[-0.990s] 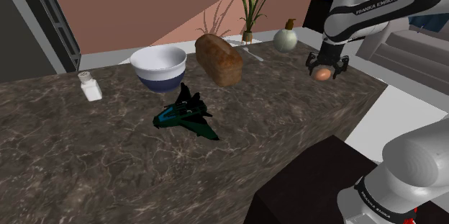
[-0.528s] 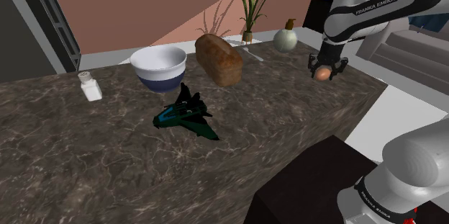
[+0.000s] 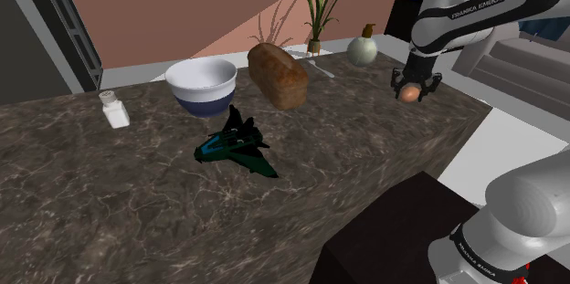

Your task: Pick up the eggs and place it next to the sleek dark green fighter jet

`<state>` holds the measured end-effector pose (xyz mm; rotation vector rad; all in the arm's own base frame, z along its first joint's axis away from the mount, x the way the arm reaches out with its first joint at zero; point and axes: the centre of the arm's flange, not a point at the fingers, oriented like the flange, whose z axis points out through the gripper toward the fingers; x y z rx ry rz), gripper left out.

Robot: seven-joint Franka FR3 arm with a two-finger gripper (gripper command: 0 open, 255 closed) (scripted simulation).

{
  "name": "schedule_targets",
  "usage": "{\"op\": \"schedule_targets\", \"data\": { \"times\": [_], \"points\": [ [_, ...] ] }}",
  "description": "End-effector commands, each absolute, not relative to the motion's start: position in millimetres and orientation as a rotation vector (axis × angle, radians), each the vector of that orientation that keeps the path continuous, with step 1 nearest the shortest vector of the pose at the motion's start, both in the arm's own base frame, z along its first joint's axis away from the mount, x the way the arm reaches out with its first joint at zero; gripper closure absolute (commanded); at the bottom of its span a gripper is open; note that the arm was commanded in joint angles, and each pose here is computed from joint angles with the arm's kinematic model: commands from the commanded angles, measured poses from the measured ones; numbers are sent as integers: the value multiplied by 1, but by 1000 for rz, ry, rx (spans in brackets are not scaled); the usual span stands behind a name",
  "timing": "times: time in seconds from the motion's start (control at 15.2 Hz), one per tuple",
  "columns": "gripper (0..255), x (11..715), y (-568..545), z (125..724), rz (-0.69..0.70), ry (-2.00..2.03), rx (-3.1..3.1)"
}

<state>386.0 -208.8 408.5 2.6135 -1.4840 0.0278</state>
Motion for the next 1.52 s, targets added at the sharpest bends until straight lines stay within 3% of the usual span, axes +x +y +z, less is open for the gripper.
{"op": "schedule_targets", "data": {
  "times": [0.0, 1.45],
  "points": [
    [255, 386, -209, 414, 27, -1484, 2613],
    [255, 386, -209, 530, 27, -1484, 2613]
  ]
}}
